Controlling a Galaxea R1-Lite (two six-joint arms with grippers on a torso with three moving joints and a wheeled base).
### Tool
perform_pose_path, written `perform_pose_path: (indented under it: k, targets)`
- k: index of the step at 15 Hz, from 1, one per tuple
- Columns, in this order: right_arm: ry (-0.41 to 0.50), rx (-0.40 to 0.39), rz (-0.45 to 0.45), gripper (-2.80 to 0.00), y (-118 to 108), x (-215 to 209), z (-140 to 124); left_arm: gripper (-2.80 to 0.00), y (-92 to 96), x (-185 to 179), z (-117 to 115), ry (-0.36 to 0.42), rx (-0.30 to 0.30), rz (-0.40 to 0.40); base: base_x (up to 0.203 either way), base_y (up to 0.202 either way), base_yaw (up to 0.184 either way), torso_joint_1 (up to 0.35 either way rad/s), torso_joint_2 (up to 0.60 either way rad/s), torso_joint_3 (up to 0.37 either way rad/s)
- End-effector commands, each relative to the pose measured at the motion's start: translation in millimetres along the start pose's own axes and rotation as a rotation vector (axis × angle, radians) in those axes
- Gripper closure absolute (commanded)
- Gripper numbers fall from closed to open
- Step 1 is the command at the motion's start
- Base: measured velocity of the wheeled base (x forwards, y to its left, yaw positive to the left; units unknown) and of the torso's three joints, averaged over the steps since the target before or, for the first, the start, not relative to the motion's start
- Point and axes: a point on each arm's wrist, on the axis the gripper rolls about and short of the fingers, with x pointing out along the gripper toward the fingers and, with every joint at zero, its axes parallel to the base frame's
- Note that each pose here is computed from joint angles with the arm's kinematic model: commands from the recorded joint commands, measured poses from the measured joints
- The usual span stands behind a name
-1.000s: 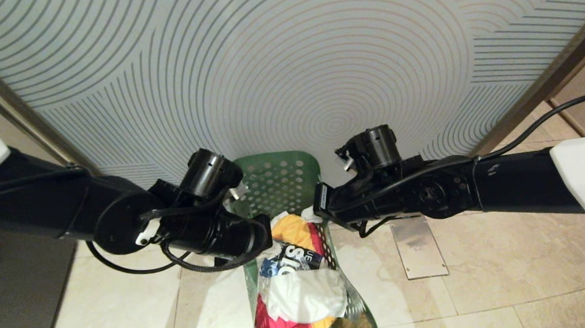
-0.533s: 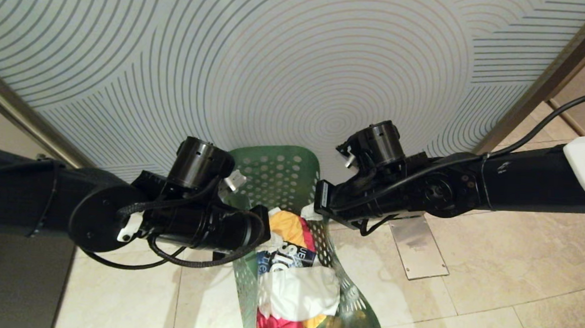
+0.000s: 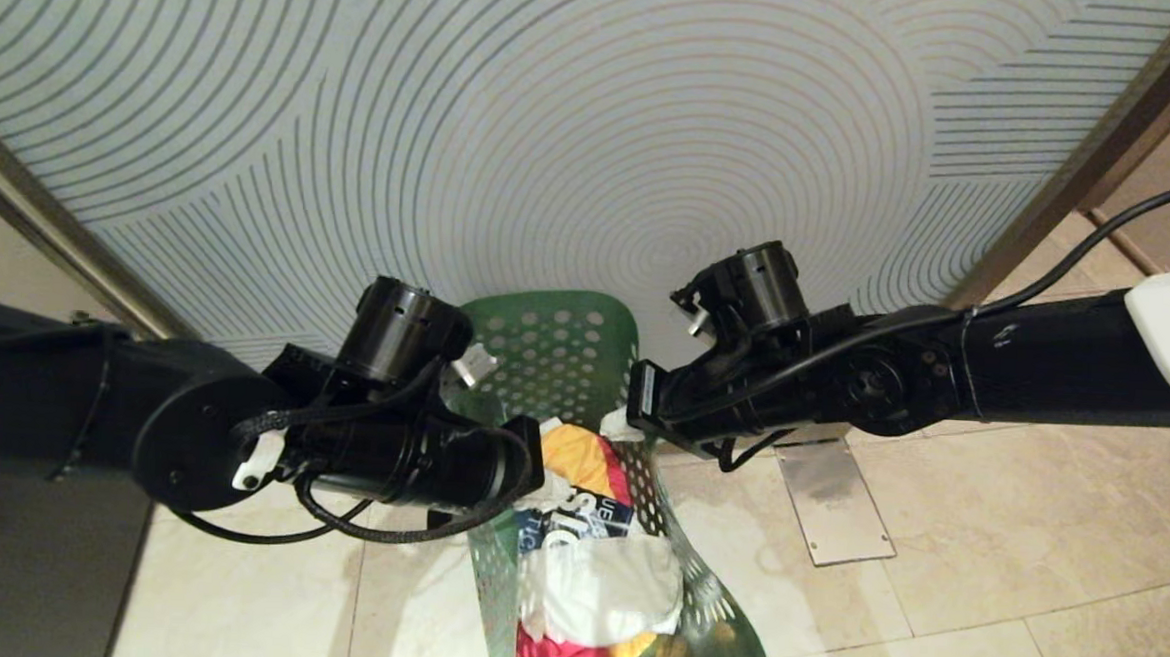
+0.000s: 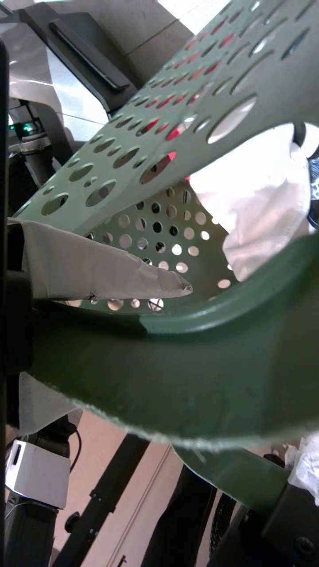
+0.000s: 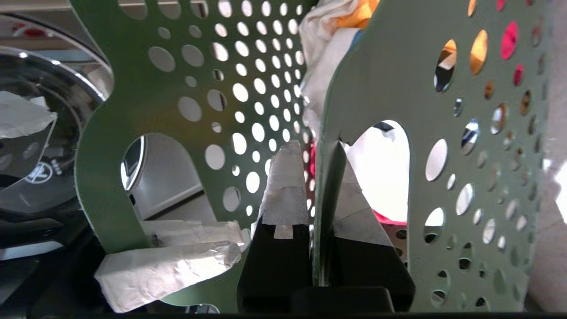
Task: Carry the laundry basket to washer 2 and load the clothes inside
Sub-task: Pick up the clothes basket and put it beside the washing machine
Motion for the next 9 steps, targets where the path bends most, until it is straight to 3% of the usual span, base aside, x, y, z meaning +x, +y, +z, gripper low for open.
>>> perform_pose_path:
  k: [1,9]
  targets:
    - [0.007,0.005,0.001,0.0,0.2,1.3,-1.6,0.0,-0.2,-0.1,-1.0,0.007,-0.005,0.001,0.0,0.0,0.0,0.003,0.0,0.191]
    - [0.012,0.002,0.005,0.0,3.9,-0.9,-3.5,0.0,-9.1,-9.8,-9.3,0.03,-0.018,-0.006,0.0,0.0,0.0,0.001,0.0,0.201]
